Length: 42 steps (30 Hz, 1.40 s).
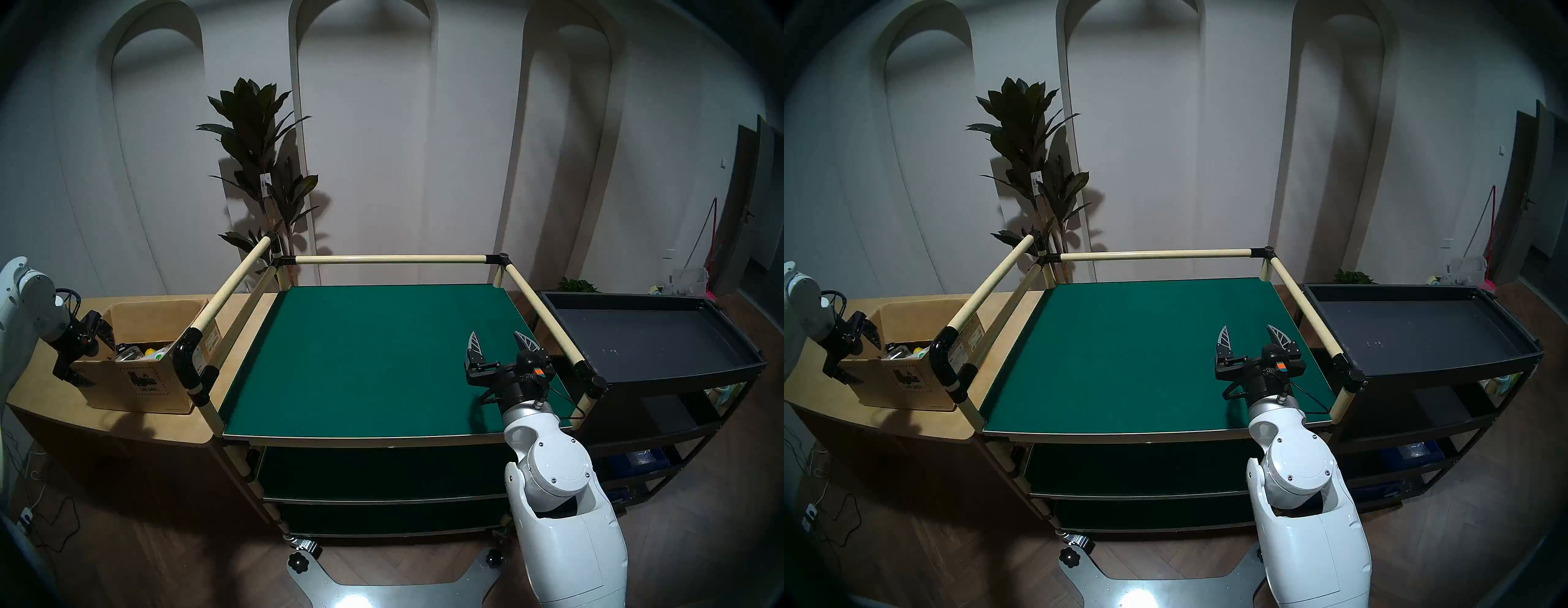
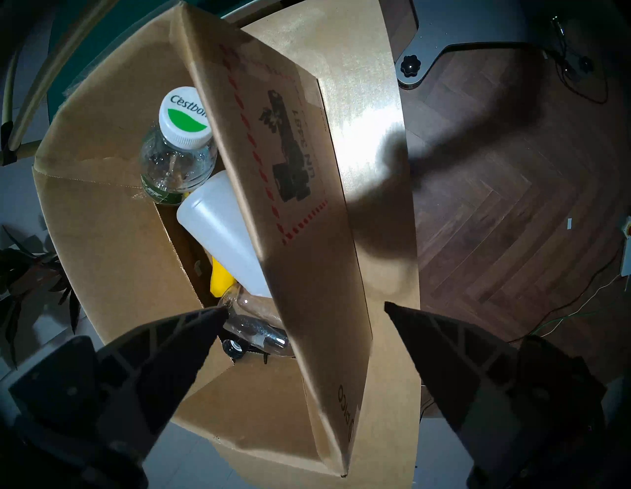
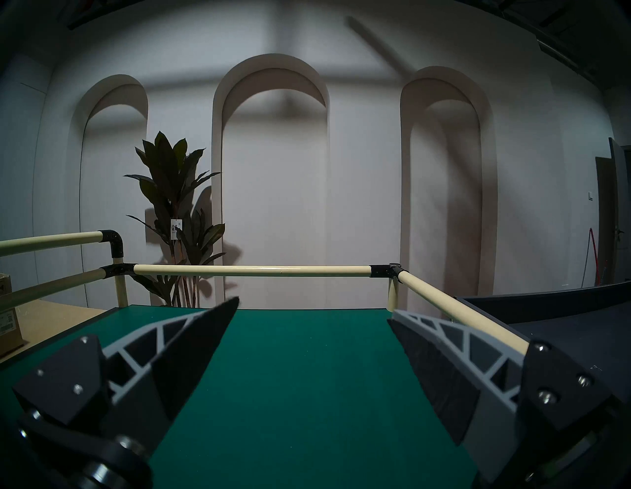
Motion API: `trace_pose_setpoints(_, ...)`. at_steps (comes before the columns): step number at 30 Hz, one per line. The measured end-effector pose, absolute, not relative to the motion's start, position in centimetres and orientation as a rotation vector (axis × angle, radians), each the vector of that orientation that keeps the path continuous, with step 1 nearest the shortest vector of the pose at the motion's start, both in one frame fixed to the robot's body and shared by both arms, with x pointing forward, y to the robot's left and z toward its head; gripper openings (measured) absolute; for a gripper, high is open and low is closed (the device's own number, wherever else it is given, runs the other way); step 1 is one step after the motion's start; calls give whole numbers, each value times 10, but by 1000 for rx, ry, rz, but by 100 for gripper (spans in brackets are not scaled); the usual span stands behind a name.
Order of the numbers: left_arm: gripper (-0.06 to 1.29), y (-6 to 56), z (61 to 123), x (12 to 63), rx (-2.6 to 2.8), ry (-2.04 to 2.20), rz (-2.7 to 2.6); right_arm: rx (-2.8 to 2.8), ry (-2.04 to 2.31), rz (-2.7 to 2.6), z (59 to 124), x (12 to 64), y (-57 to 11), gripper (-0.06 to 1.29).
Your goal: Put the storage box onto the shelf
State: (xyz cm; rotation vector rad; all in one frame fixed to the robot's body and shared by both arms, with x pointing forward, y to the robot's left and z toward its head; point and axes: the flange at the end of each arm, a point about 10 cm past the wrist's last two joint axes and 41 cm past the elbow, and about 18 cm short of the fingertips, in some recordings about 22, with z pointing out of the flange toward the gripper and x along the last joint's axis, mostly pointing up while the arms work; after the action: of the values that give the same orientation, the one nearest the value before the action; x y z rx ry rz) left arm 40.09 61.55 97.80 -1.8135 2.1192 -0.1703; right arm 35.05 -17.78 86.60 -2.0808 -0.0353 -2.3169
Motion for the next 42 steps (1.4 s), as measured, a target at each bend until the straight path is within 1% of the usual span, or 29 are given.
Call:
trace_pose_setpoints(14,126,616,950,410,-1930,2100,-146,-2082,-35,-2316,865,351,-178,123)
trace_pose_setpoints(42,126,613,921,425,-2203,2000,-150,-2080,-36,-2318,866,352,-178,123)
